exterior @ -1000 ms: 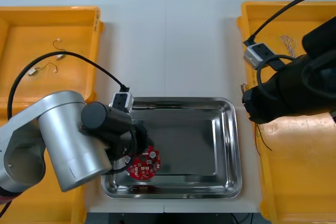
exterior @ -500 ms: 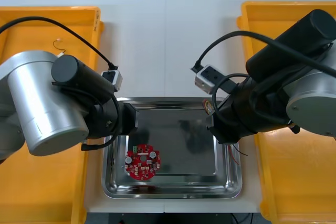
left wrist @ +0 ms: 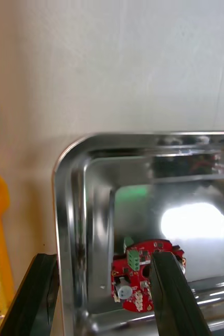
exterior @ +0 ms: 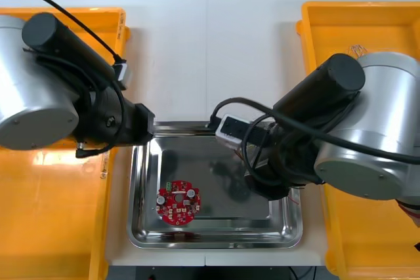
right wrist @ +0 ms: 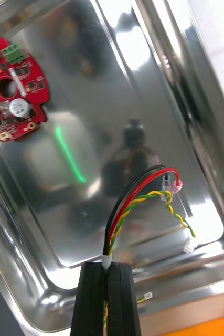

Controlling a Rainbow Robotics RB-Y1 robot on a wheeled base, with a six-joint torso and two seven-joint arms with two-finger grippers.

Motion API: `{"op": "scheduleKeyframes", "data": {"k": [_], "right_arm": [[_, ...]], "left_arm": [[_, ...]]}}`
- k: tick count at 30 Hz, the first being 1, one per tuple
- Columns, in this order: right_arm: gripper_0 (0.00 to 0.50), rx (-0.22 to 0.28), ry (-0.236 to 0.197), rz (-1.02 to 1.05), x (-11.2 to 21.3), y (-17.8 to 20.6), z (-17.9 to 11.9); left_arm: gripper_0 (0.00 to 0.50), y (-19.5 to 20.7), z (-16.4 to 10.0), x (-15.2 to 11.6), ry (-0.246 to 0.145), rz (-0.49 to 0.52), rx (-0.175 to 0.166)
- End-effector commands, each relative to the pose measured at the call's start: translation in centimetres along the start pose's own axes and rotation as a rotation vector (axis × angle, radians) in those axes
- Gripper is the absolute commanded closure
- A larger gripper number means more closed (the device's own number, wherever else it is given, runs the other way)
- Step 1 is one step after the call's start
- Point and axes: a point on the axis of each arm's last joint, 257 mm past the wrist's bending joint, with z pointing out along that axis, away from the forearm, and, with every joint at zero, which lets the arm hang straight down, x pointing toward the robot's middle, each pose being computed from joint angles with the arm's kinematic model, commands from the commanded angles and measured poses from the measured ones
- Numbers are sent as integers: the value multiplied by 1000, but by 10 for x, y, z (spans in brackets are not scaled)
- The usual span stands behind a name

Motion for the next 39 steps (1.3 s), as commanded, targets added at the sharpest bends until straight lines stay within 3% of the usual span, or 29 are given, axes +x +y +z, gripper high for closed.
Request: {"op": "scheduleKeyframes", "data": {"k": [1,10,20,39], "right_arm": [[500,-13,-12,-162,-9,22,4],[500,-44,36,-277,12,33,16],[500,-74,145,-286,38,38,43],[500,-119,173,-353,49,66,64]], "left_arm": [[0,16,-21,-36,-54,127,-33],[0,47,-32,-57,-16,166,-70],[0,90,-43,-72,37,237,-113],[0,162,-59,-106,53,362,-128]]}}
